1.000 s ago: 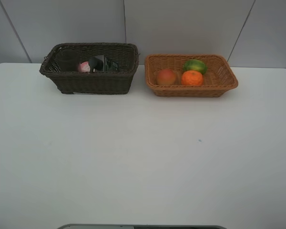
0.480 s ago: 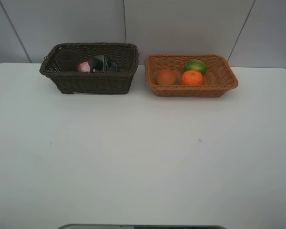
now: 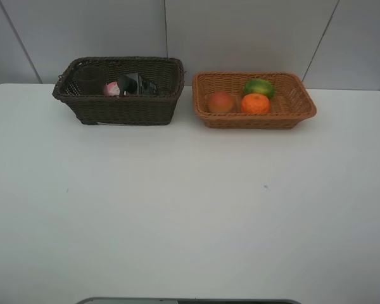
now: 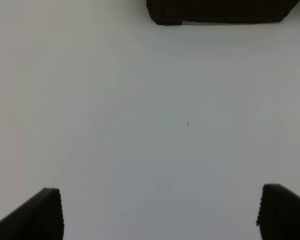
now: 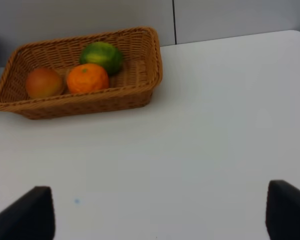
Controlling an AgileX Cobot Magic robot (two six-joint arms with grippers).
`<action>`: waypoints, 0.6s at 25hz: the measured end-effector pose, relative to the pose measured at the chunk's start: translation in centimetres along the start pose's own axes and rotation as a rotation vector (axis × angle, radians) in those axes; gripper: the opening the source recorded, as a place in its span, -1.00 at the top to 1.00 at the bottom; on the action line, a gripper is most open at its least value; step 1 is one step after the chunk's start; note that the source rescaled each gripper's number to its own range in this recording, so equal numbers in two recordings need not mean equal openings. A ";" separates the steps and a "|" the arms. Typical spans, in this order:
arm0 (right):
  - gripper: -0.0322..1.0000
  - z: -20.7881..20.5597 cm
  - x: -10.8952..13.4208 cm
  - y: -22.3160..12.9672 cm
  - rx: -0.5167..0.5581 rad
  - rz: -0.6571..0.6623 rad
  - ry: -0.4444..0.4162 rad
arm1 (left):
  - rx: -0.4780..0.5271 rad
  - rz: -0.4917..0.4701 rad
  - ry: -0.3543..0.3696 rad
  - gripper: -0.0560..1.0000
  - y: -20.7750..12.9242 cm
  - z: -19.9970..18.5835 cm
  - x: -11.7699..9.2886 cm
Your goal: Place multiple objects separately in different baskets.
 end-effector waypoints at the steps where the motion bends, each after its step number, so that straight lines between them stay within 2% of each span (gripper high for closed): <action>1: -0.67 0.0 0.0 0.0 0.000 0.000 0.000 | 0.000 0.001 0.001 -1.00 0.0 0.0 0.0; 11: -0.67 0.0 0.0 0.0 0.000 0.000 0.000 | -0.007 0.006 0.007 -1.00 0.1 0.2 0.1; 15: -0.67 0.0 0.0 0.0 0.000 0.000 0.000 | -0.030 -0.006 -0.031 -1.00 0.4 0.3 -0.6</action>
Point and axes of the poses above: a point on each arm's last joint axis where the gripper is mounted, z pointing out along that axis toward the gripper, x along the wrist's bending axis when the last joint is at zero, y = z × x, the point moved 8 cm from there along z, pointing out along that axis toward the gripper, and after that the axes turned 1 degree about -z, right-handed, at the moved point
